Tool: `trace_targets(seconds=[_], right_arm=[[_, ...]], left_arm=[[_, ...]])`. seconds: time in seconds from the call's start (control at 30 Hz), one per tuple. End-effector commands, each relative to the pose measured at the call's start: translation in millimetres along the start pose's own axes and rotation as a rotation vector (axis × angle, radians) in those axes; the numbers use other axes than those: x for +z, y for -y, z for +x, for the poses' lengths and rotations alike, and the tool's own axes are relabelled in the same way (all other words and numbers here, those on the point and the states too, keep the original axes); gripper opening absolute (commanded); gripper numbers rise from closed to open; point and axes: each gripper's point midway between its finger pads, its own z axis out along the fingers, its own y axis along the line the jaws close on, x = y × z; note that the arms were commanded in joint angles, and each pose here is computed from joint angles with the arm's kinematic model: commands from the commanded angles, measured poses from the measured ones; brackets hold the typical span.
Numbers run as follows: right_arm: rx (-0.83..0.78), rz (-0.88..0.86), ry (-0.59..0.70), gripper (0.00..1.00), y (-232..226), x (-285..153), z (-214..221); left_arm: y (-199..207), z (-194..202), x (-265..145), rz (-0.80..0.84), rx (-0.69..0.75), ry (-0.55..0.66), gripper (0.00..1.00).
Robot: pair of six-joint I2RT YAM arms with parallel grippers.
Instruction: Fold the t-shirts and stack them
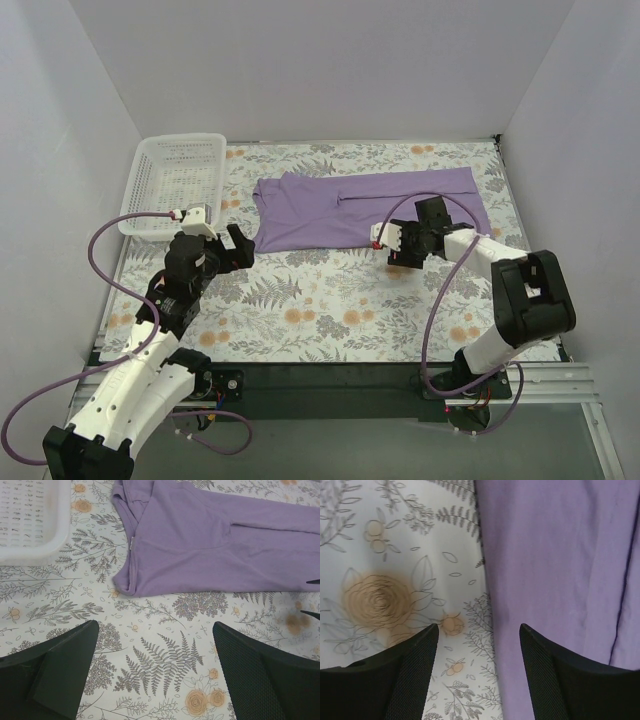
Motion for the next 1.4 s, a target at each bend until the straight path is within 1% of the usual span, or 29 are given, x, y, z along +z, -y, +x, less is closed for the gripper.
trace_targets(seconds=[0.0, 0.23, 0.3, 0.33, 0.37, 0.43, 0.47, 0.53, 0.57, 0.63, 0.67, 0.77, 0.83, 0.93, 0.97, 1.03, 1.07, 1.2, 1.23, 1.3, 1.33, 1.37], right_arm=[[0.022, 0.073, -0.036, 0.72, 33, 9, 1], [0.041, 0.055, -0.084, 0.64, 37, 26, 14], [0.050, 0.050, -0.096, 0.58, 38, 29, 17], [0.055, 0.044, -0.096, 0.55, 36, 30, 17], [0.061, 0.037, -0.096, 0.48, 34, 32, 18], [0.064, 0.023, -0.087, 0.43, 30, 33, 17], [0.063, 0.020, -0.083, 0.39, 28, 32, 17], [0.056, 0.000, -0.079, 0.35, 20, 33, 17], [0.054, -0.010, -0.074, 0.29, 16, 32, 17], [0.056, -0.041, -0.069, 0.21, 6, 32, 18], [0.057, -0.064, -0.067, 0.13, 0, 33, 19], [0.058, -0.124, -0.063, 0.06, -20, 31, 19], [0.060, -0.170, -0.066, 0.04, -38, 28, 24], [0.043, -0.197, -0.049, 0.01, -54, 16, 19], [0.041, -0.226, -0.052, 0.01, -69, 13, 21], [0.023, -0.237, -0.046, 0.01, -80, 1, 15], [0.020, -0.266, -0.052, 0.01, -97, -2, 18], [-0.004, -0.301, -0.043, 0.01, -131, -21, 11], [-0.025, -0.285, -0.026, 0.02, -133, -27, 5], [-0.010, -0.313, -0.028, 0.03, -151, -33, 6], [-0.024, -0.299, -0.012, 0.04, -152, -37, 0], [-0.017, -0.301, -0.014, 0.09, -156, -39, 1]], left_arm=[[-4, -4, 0, -0.020, 0.014, 0.019, 0.98], [-6, -4, 1, -0.026, 0.014, 0.020, 0.97], [-6, -4, 1, -0.027, 0.015, 0.019, 0.97], [-6, -4, 1, -0.026, 0.015, 0.017, 0.97], [-6, -4, 1, -0.026, 0.015, 0.017, 0.97], [-6, -3, 2, -0.025, 0.017, 0.015, 0.97], [-5, -3, 1, -0.023, 0.016, 0.015, 0.97], [-5, -4, 1, -0.022, 0.016, 0.018, 0.97], [-5, -3, 1, -0.023, 0.015, 0.017, 0.97], [-5, -4, 1, -0.021, 0.016, 0.018, 0.97], [-5, -3, 1, -0.021, 0.016, 0.016, 0.97], [-4, -4, 1, -0.020, 0.016, 0.019, 0.97], [-5, -4, 1, -0.020, 0.016, 0.019, 0.97], [-4, -4, 1, -0.017, 0.014, 0.019, 0.97], [-4, -3, 1, -0.014, 0.014, 0.017, 0.97], [-2, -4, 0, -0.008, 0.012, 0.019, 0.97], [-2, -4, 1, -0.004, 0.012, 0.018, 0.97], [2, -2, 1, 0.016, 0.011, 0.010, 0.97], [3, -2, 1, 0.022, 0.009, 0.009, 0.96], [5, -2, 1, 0.031, 0.006, 0.007, 0.97], [7, -1, 0, 0.041, 0.002, 0.003, 0.96], [7, 0, 0, 0.046, -0.002, -0.001, 0.97]])
